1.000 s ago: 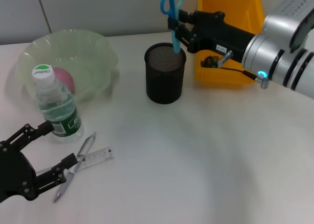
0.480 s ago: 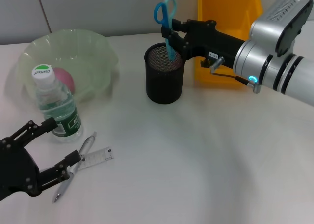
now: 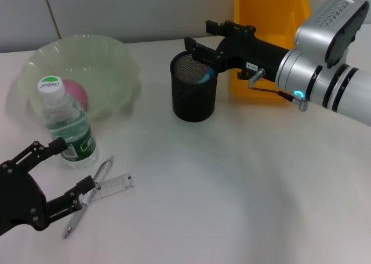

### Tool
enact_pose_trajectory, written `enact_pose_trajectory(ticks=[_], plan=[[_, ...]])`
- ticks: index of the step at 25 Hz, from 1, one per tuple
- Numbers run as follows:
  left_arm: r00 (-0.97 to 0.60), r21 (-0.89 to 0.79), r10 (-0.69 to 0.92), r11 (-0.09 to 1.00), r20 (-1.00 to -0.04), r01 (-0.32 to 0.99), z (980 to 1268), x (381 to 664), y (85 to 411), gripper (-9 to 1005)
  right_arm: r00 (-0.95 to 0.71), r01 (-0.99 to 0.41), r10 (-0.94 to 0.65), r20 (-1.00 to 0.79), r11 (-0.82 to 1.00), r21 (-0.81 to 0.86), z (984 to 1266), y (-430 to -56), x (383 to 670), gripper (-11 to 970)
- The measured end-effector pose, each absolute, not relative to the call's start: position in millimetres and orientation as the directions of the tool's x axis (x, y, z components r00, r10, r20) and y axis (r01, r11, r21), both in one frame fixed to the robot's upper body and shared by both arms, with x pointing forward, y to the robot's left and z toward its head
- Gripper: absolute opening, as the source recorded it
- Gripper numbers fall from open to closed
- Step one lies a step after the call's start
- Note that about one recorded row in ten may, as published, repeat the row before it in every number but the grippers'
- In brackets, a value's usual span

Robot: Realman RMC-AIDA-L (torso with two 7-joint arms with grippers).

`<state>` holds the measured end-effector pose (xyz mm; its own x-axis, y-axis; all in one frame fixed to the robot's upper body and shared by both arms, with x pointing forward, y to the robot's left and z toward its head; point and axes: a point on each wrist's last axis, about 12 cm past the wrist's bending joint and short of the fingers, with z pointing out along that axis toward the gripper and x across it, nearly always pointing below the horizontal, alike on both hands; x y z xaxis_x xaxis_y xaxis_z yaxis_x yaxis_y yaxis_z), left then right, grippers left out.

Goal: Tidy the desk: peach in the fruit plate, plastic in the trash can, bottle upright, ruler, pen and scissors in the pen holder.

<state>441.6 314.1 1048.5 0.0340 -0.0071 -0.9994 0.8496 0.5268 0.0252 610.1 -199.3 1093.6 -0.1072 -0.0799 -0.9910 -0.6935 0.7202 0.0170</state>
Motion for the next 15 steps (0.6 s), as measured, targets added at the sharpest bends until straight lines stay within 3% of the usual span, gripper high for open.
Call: enact_pose_trajectory(ticks=[10,15], plan=[[0.032,0.025,-0.004,0.53,-0.999,0.847,1048,440,315,832,0.009,-0.727,0.064,-0.998,0.685,0.037,1106,-222,578,709],[0.03,0.023,-0.005,0.531,-1.0,0.847,1048,440,315,832,0.058,-0.704,0.171,-0.984,0.706,0.081,1107,-236,569,577]])
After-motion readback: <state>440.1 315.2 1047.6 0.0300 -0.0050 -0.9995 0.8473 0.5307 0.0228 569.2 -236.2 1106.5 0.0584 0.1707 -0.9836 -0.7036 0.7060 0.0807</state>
